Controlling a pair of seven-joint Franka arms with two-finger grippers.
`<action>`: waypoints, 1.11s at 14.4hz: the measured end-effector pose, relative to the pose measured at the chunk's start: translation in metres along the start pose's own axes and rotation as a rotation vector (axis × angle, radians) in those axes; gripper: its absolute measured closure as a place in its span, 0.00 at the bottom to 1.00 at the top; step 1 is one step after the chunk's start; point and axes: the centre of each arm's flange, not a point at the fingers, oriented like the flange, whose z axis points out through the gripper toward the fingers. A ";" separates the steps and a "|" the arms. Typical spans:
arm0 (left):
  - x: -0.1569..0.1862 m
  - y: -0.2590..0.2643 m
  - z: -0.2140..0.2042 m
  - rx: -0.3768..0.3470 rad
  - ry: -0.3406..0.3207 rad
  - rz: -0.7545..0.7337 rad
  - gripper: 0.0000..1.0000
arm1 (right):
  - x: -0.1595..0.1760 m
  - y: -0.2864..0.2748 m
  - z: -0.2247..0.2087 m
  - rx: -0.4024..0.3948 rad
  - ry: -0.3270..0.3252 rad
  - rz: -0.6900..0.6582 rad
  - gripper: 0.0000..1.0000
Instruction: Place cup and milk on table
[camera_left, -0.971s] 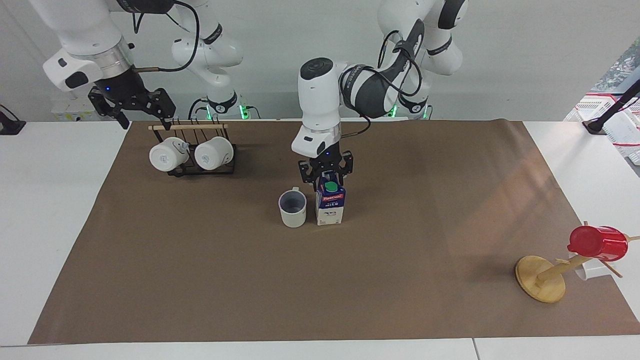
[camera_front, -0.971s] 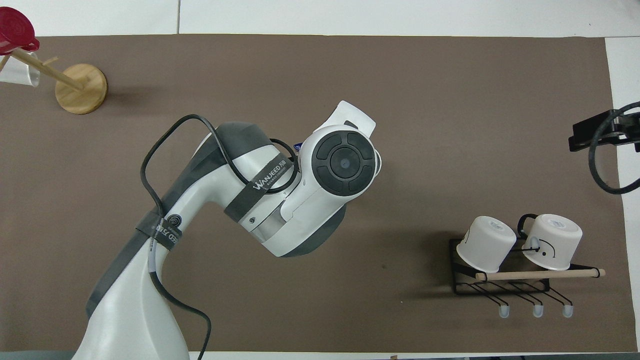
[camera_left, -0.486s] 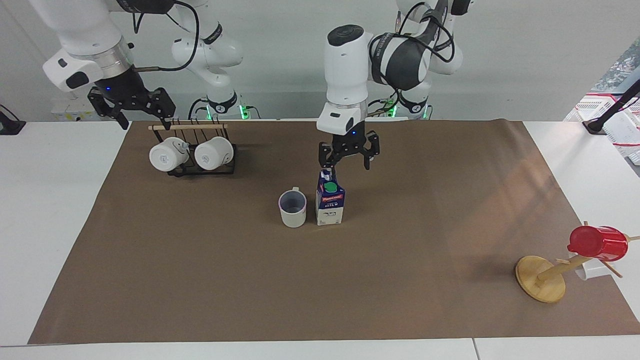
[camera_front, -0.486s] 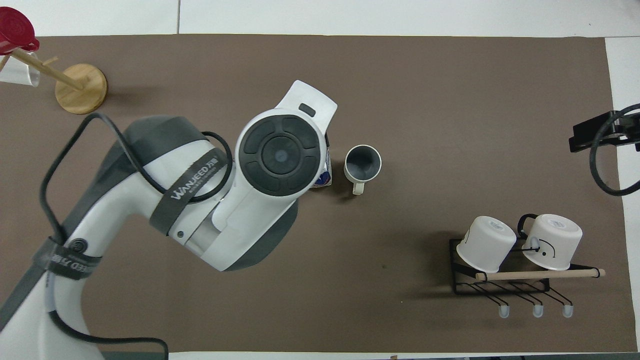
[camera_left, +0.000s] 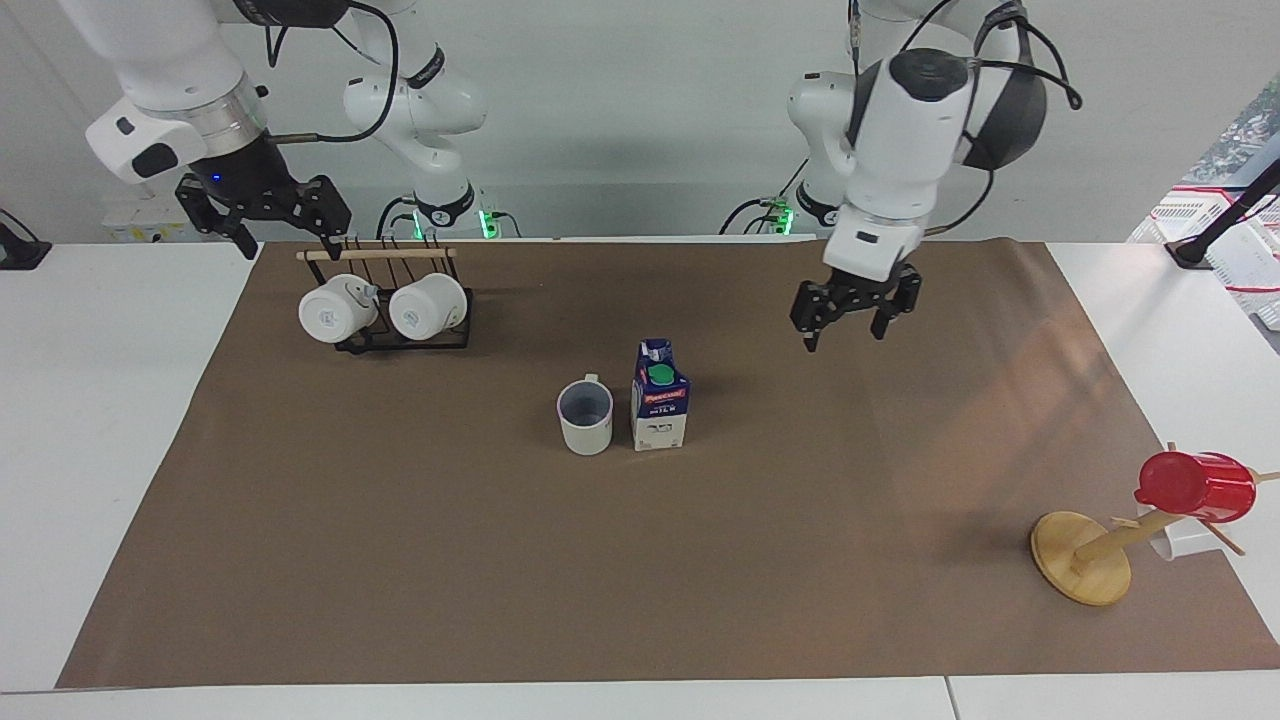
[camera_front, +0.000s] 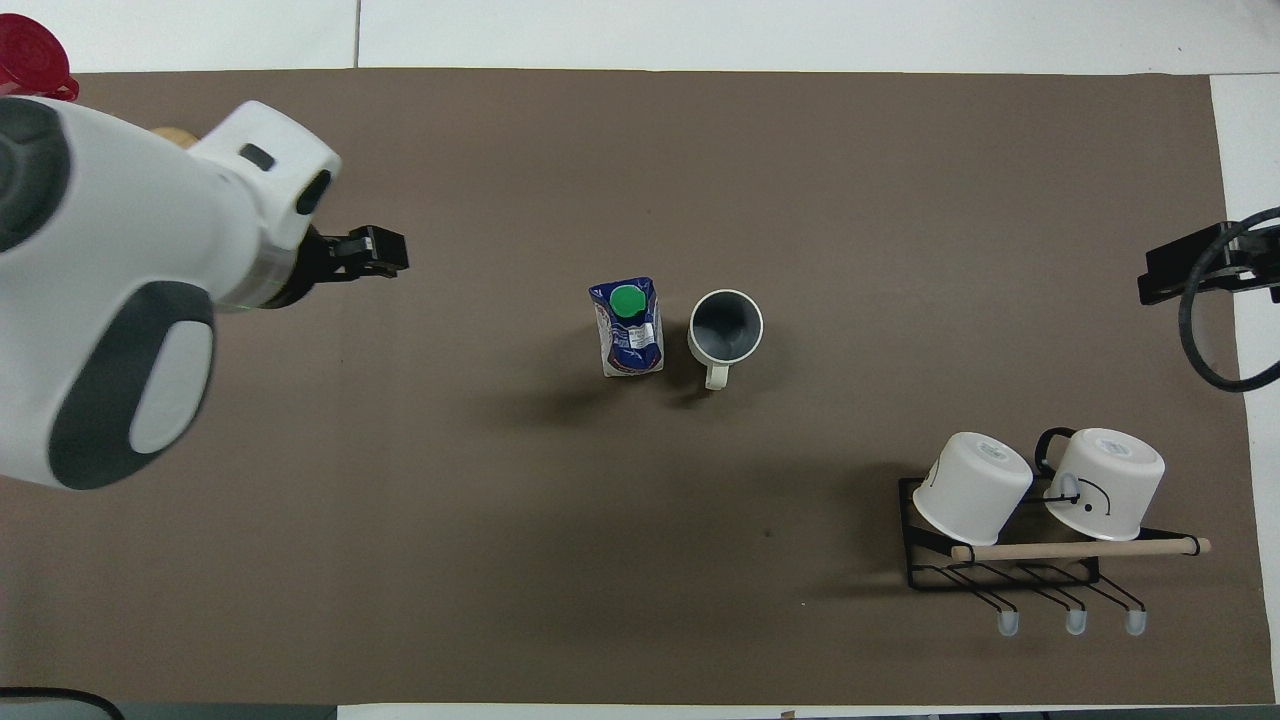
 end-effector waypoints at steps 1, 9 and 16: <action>0.007 -0.025 -0.005 0.001 -0.011 0.011 0.00 | 0.000 0.000 0.000 0.000 0.000 0.000 0.00; 0.022 -0.124 -0.081 0.014 -0.097 0.052 0.00 | 0.000 0.000 0.000 0.000 0.000 0.000 0.00; 0.025 -0.137 -0.076 0.009 -0.140 0.075 0.00 | 0.000 0.000 0.000 0.000 0.000 0.000 0.00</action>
